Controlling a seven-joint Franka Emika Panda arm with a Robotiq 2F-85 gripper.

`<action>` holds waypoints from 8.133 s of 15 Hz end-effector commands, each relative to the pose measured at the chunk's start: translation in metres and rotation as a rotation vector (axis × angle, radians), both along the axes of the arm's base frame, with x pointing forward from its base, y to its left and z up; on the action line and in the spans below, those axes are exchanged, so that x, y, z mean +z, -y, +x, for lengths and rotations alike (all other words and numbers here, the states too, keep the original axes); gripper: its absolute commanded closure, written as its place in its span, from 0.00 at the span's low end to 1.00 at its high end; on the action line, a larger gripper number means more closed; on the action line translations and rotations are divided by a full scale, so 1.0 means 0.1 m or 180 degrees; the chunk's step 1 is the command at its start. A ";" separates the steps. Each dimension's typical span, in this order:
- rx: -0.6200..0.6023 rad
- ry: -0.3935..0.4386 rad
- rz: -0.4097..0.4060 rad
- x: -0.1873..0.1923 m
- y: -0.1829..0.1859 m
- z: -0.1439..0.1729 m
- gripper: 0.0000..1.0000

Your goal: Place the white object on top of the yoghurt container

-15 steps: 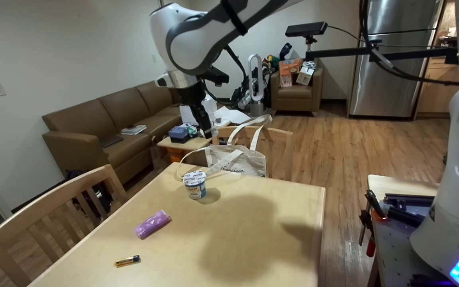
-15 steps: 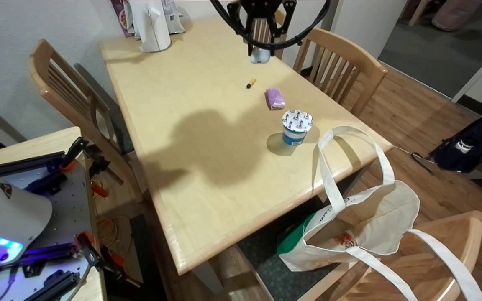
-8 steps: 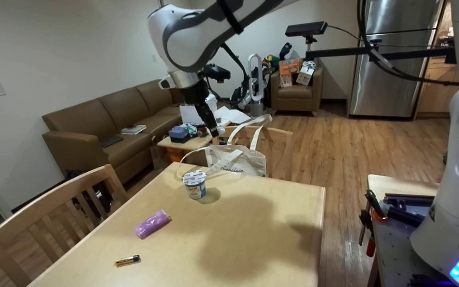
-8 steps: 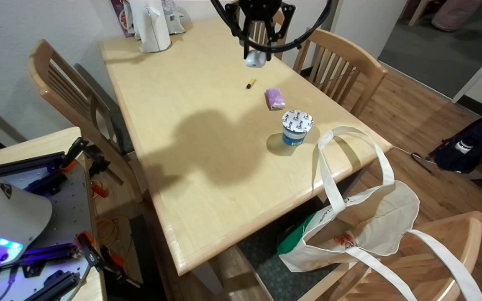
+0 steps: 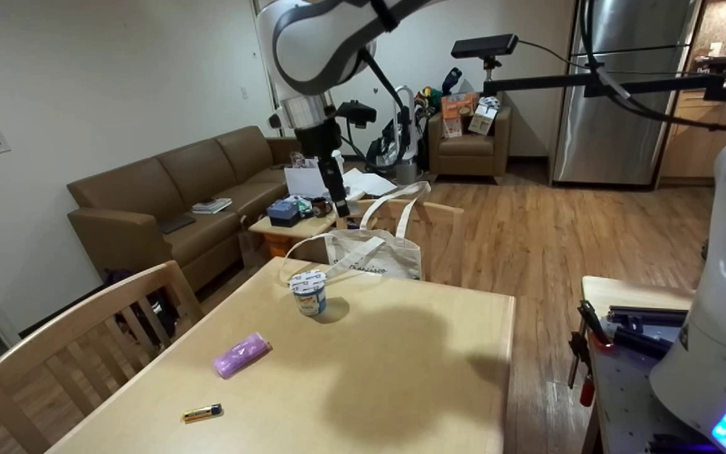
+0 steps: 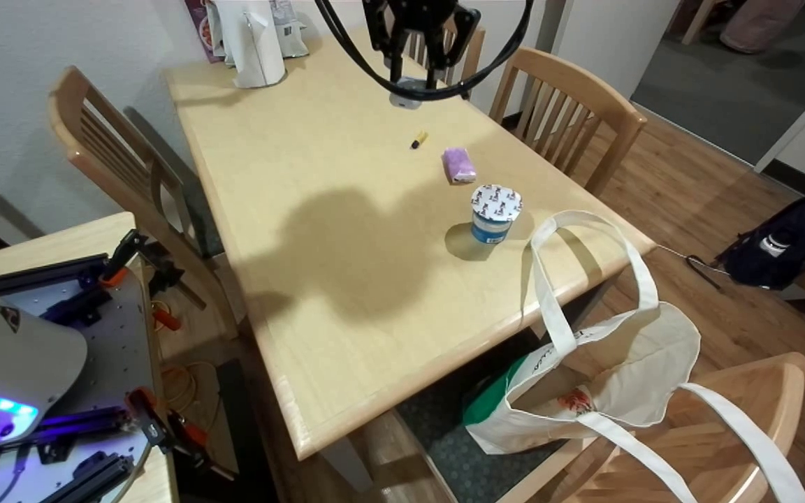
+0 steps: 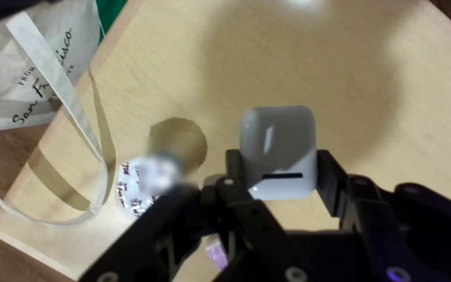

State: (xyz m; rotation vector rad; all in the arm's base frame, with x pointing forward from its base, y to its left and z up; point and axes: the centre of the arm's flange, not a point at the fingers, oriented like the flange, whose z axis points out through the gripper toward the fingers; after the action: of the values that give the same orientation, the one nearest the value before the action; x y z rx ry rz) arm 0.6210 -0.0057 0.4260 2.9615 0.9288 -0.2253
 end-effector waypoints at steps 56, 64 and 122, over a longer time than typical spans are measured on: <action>-0.0905 -0.0385 0.0476 -1.54 1.05 1.32 0.77; -0.0669 -0.0326 0.0415 -1.54 0.18 1.72 0.77; -0.3844 -0.0650 0.0235 -2.17 1.01 2.25 0.77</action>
State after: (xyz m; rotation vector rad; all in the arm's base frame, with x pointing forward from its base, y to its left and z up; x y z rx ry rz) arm 0.7717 -0.0963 0.2037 3.1291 -0.9296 -0.4557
